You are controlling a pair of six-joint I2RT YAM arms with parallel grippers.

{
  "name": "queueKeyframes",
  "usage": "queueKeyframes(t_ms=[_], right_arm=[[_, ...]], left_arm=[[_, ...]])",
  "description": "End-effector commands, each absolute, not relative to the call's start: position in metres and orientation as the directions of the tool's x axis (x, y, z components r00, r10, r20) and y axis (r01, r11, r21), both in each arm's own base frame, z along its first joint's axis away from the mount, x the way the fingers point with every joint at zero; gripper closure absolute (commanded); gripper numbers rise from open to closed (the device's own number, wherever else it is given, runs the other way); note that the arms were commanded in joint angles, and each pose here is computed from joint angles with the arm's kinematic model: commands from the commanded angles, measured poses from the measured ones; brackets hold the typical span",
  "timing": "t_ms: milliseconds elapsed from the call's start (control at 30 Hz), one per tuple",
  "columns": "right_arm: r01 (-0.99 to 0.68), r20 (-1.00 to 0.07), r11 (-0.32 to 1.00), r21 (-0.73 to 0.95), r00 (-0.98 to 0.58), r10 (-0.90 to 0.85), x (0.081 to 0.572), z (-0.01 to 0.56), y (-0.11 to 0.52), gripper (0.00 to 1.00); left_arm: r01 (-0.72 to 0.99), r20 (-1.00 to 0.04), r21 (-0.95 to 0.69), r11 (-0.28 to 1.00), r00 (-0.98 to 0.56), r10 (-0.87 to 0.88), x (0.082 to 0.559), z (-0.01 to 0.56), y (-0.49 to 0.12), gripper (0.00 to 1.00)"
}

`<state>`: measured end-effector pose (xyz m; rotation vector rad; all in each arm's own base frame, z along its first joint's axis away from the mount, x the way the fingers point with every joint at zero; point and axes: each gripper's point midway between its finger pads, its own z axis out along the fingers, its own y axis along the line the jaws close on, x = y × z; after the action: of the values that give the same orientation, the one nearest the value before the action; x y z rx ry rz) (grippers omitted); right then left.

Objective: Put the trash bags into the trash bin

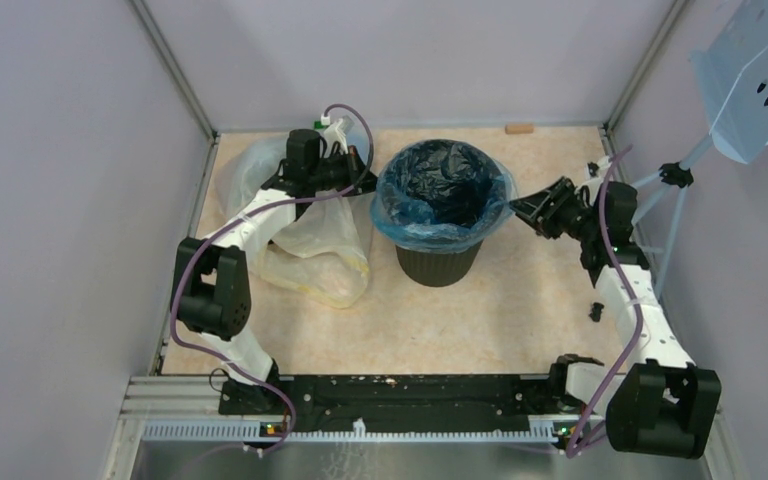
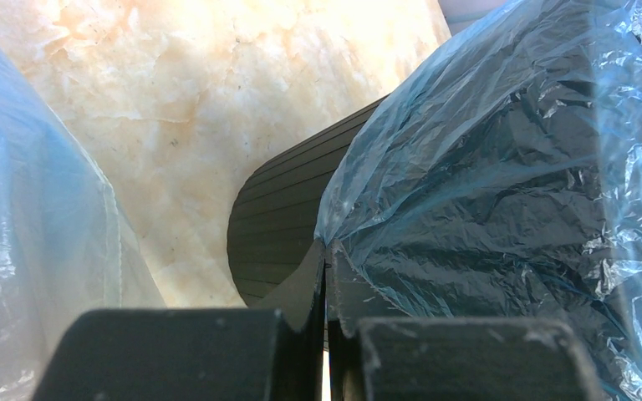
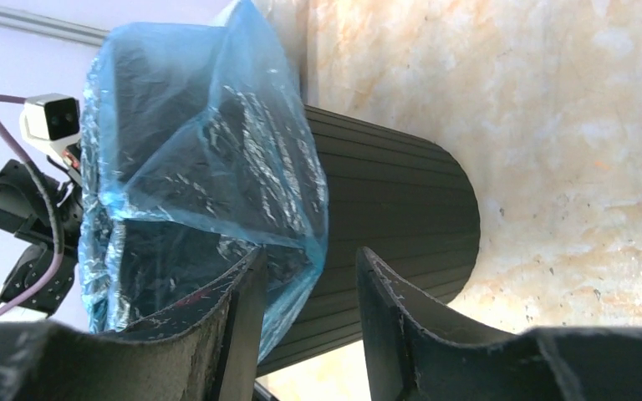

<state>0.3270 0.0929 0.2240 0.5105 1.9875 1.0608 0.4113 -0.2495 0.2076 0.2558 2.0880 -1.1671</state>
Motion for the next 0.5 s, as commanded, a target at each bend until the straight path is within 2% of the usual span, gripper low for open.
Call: queueKeyframes(t_ms=[0,67,200,467], right_arm=[[-0.053,-0.478,0.548,0.835,-0.564,0.674,0.334,0.229,0.091,0.57],[-0.054,-0.466,0.538,0.841,-0.576,0.672,0.334,0.225,0.093,0.64],[-0.063,-0.484,0.552,0.832,-0.571,0.663,0.334,0.226,0.092,1.00],[0.000,-0.471,0.586,0.811,-0.595,0.651,0.330,0.197,0.088,1.00]], left_arm=[[0.531,-0.710,-0.647,0.547,-0.682,-0.177,0.413,0.229,-0.252,1.00],[0.529,-0.706,-0.651,0.545,-0.686,-0.178,0.414,0.228,-0.252,1.00],[0.528,-0.704,-0.651,0.545,-0.688,-0.175,0.414,0.226,-0.252,1.00],[0.510,-0.687,-0.657,0.555,-0.708,-0.162,0.410,0.211,-0.251,1.00]])
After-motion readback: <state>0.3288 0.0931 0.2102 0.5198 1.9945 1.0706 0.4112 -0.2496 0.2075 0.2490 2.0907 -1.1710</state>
